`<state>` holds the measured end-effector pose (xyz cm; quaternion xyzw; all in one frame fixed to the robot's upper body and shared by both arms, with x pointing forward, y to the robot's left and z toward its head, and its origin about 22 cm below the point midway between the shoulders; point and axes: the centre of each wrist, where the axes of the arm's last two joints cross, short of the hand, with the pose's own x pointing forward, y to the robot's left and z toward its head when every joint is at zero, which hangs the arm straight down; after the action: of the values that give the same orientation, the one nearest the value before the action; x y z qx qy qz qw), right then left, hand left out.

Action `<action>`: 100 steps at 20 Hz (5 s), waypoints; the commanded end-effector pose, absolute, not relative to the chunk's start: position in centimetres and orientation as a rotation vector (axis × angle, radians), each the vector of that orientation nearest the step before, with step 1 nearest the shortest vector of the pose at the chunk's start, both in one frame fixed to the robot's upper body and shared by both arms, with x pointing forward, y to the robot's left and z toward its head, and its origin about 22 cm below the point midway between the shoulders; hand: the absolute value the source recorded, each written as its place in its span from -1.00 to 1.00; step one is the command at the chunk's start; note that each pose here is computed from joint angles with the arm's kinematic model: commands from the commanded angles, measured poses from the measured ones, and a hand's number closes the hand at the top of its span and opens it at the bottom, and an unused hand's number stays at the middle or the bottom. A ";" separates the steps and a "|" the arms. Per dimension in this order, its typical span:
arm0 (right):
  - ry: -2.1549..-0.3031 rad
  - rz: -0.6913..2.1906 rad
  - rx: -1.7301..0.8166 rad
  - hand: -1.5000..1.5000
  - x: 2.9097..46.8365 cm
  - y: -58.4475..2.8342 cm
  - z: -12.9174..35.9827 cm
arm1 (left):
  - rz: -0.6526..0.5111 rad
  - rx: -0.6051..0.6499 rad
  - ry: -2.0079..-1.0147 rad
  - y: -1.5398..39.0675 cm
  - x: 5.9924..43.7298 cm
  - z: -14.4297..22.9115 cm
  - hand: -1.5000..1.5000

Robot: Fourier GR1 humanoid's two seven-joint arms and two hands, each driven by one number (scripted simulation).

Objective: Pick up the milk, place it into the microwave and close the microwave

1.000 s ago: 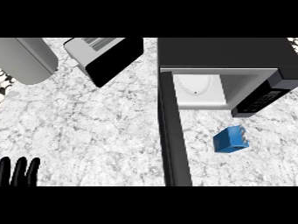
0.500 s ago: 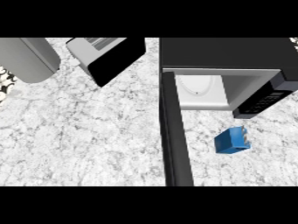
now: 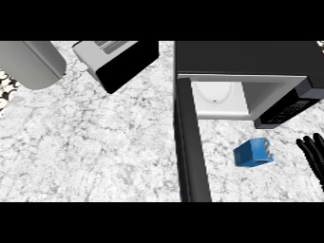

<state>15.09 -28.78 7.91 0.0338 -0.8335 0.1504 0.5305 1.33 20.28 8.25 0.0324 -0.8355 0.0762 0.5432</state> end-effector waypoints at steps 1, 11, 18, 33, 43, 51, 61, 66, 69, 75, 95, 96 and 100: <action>-1.960 0.395 0.058 -1.00 16.9 -28.3 6.4 | 0.163 0.079 -1.971 21.5 0.4 8.0 -1.00; -1.936 0.421 -0.052 -1.00 21.1 -28.9 2.4 | 0.169 0.081 -1.964 22.4 -2.2 6.3 -1.00; -1.886 0.393 -0.126 -1.00 21.5 -30.4 -1.6 | 0.174 0.074 -2.000 21.5 -2.9 6.9 -1.00; -1.807 0.504 -0.010 -1.00 24.0 -30.4 -8.0 | 0.198 0.094 -1.982 24.1 -3.7 5.8 -1.00; -1.834 0.594 -0.208 -1.00 23.3 -31.6 -12.0 | 0.177 0.056 -1.981 23.7 -4.8 7.0 -1.00; -1.808 0.729 -0.292 1.00 25.7 -32.9 -11.9 | 0.188 0.074 -1.996 22.9 -5.6 5.3 -1.00; -1.856 0.581 -0.400 1.00 26.2 -33.8 -13.2 | 0.195 0.012 -1.982 24.0 -5.0 5.9 -1.00; -1.957 0.578 -0.295 1.00 27.8 -32.1 -12.7 | 0.205 0.028 -1.974 24.4 -4.4 5.6 -1.00; -1.993 0.560 -0.156 1.00 29.0 -30.6 -12.1 | 0.223 0.014 -1.973 23.9 -4.0 5.5 -1.00; -2.022 0.608 -0.091 1.00 30.5 -28.6 -10.2 | 0.214 0.059 -1.947 25.2 -5.7 6.6 -1.00; -1.930 0.595 -0.390 1.00 40.6 -24.4 1.5 | 0.215 0.085 -1.933 27.8 -5.0 4.9 -1.00; -1.925 0.608 -0.410 1.00 40.5 -23.1 0.7 | 0.207 0.056 -1.926 27.6 -4.1 4.8 -1.00; -1.880 0.569 -0.518 1.00 41.4 -23.4 0.6 | 0.181 0.011 -1.933 28.7 -3.8 3.7 -1.00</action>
<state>40.74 -23.48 0.85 -0.1756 -0.7994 0.2430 0.5206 -4.00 27.89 4.08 0.0220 -0.8177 0.0859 0.5688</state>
